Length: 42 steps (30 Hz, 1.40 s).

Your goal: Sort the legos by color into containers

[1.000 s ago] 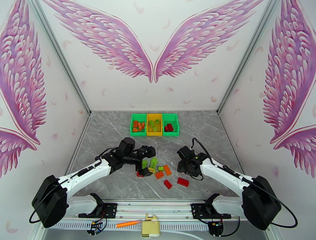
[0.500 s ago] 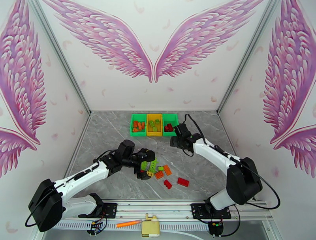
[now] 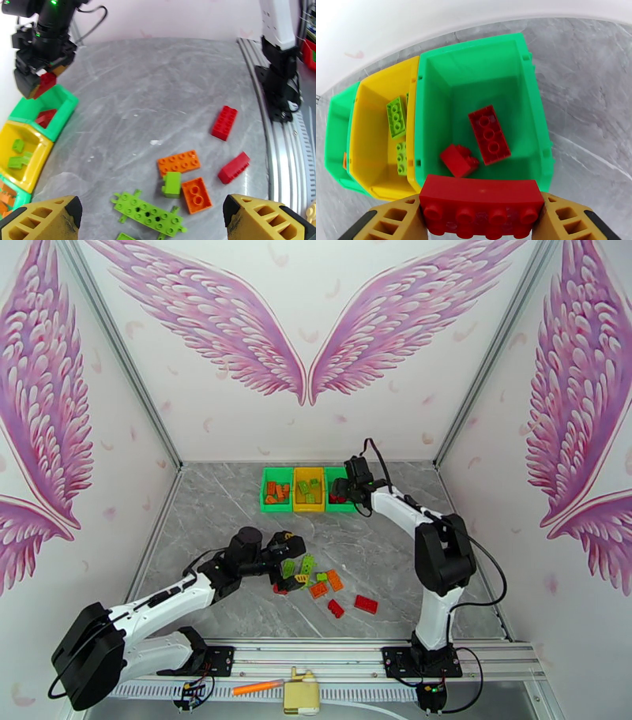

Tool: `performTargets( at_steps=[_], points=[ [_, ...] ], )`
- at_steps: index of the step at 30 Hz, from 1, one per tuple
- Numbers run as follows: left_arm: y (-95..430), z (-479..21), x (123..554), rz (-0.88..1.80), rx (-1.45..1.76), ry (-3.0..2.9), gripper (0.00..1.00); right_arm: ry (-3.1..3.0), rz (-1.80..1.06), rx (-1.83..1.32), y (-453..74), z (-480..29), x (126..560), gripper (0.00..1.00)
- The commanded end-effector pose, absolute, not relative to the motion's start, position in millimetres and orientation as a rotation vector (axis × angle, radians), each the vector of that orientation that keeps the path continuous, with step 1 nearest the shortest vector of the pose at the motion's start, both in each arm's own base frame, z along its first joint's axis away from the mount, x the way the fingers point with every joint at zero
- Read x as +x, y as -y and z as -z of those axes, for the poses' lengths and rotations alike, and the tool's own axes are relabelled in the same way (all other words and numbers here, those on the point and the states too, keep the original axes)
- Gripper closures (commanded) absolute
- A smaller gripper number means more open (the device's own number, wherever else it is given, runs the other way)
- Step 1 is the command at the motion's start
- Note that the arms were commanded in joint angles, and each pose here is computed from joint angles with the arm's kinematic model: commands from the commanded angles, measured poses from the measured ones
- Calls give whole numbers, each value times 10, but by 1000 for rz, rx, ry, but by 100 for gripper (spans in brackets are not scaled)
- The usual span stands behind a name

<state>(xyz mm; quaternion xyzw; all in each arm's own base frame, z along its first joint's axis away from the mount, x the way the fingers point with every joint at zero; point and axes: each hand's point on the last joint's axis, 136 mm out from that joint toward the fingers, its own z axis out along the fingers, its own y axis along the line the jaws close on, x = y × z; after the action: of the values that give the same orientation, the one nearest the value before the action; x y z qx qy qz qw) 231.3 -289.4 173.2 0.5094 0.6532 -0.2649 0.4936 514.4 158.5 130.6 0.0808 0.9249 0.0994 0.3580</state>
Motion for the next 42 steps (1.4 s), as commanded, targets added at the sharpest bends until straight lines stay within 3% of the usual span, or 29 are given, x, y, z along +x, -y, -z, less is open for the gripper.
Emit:
performTargets(
  at_steps=[1, 14, 20, 33, 42],
  points=[
    [2831, -2059, 2573, 580, 1004, -1539, 1, -2340, -271, 186, -1583, -1408, 5379, 38],
    [2767, -2141, 2790, 552, 859, -1587, 1, -2359, -270, 188, -1606, -1184, 5853, 38],
    [2706, -2200, 2823, 517, 855, -1587, 1, -2323, -309, 179, -1646, -1365, 5864, 23],
    [2422, -2010, 3038, 387, 634, -1819, 1, -2135, -345, 80, -1540, -1868, 5368, 2],
    [2204, -1474, 3077, 227, 503, -2163, 1, -2014, -385, -20, -1471, -2038, 4863, 0]
  ],
)
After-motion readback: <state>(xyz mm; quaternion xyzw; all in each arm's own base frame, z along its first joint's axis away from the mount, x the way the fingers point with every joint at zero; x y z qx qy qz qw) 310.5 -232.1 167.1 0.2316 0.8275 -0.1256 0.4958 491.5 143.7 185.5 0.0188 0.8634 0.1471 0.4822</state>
